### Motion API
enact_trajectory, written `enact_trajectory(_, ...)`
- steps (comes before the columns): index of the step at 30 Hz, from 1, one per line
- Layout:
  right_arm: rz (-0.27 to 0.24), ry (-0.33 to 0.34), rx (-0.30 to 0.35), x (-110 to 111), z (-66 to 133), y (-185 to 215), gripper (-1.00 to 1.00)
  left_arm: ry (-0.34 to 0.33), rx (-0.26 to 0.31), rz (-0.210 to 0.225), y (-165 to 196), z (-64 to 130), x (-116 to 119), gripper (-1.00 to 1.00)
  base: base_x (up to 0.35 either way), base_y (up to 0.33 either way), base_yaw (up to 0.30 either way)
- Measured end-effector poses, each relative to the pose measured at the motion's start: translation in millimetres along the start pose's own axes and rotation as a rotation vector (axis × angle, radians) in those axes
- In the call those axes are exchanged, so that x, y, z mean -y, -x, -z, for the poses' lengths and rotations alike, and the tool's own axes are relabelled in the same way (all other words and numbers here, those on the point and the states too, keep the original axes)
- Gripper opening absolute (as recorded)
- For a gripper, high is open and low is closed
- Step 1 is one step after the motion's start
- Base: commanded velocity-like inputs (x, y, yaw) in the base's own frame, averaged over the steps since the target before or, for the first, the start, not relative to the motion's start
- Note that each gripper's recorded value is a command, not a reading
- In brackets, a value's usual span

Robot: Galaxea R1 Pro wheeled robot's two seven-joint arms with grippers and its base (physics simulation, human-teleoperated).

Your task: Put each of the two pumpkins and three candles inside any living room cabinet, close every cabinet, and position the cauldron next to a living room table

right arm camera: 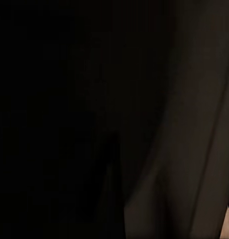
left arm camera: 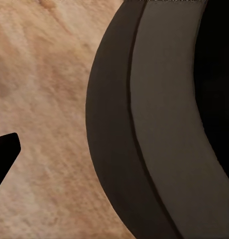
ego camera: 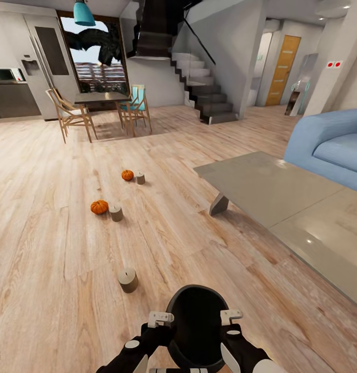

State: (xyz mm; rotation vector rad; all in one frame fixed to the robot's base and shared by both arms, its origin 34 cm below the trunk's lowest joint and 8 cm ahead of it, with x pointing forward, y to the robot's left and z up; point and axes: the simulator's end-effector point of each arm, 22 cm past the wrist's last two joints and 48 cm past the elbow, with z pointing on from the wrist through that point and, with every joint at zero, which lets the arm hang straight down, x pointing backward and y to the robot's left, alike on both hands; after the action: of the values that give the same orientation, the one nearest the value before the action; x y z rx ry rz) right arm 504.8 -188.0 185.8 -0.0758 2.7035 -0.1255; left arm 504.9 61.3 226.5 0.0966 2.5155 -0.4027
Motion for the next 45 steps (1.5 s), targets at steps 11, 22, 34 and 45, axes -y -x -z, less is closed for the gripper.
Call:
enact_trajectory(11,0.002,0.001,-0.005,-0.4,-0.1,-2.5,-1.0,-0.01,-0.001,-0.001,-0.1,-0.1,3.1,-1.0,0.0,0.0,0.0)
enact_trajectory(22,-0.004,0.002,-0.01,-0.5,-0.2,-4.9,-1.0,-0.007,-0.001,-0.003,0.5,0.0,1.8,-1.0,0.0,0.0,0.0)
enact_trajectory(34,-0.008,0.002,-0.008,-0.4,-0.2,-4.0,-1.0,-0.005,-0.005,-0.002,-0.1,0.0,0.9,-1.0,0.0,0.0,0.0)
enact_trajectory(45,-0.013,-0.002,0.032,2.5,11.9,15.6,-1.0,0.003,0.0,-0.013,11.5,9.1,1.2,-1.0,0.0,0.0,0.0)
